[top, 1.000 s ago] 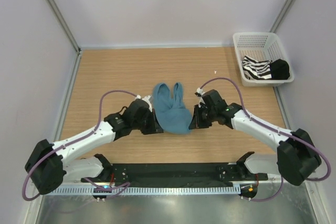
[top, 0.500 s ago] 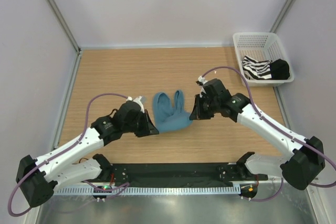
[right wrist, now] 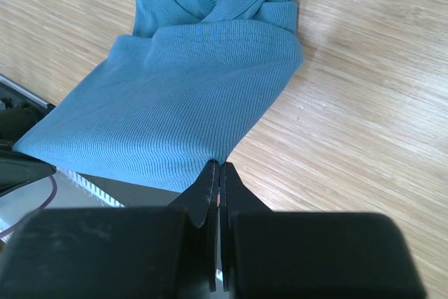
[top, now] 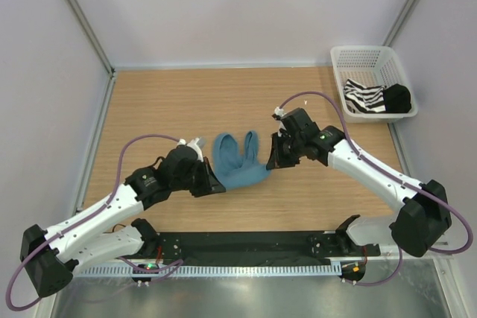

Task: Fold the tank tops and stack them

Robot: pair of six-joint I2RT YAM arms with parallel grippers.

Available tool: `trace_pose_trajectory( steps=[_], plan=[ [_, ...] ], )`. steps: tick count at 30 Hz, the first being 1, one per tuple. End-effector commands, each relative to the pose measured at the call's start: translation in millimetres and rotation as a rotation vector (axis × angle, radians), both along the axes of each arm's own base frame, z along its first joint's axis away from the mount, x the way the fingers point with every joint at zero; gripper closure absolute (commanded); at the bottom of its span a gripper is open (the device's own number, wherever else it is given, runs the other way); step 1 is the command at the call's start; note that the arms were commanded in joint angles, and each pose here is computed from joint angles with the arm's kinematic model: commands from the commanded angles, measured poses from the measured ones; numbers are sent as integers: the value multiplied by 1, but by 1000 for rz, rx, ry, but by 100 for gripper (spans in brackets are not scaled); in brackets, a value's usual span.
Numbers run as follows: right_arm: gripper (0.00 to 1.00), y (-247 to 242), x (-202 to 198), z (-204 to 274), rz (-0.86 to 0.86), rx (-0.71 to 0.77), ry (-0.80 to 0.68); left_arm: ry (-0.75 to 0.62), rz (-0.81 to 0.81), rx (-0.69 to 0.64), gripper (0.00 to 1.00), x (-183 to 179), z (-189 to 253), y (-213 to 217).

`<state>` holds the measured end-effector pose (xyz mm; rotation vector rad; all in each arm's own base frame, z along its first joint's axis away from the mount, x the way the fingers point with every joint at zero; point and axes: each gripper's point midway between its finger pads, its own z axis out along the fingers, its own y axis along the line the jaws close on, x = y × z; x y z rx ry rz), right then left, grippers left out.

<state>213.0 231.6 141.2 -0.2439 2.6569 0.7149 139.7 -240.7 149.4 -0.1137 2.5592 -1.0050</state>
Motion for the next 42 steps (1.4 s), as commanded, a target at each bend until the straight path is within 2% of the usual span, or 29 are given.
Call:
trace_pose_trajectory(
  steps=[1,10,17,26,34,42],
  plan=[
    [99,0,2,29,-11,33,-54,-13,9,-43,100,0,18,-3],
    [99,-8,-27,20,-10,50,-14,7,-11,-26,100,-13,10,-14],
    [99,-19,-30,22,-14,2,-27,-10,-8,-15,100,-28,7,-40],
    [99,-25,-23,29,-21,-48,-52,-19,3,-67,100,-34,10,-58],
    [99,-16,-1,37,-6,-82,-82,-67,66,-73,100,-21,27,-48],
    [99,-4,23,34,-2,-108,-73,-44,154,-160,100,0,27,-40]
  ],
)
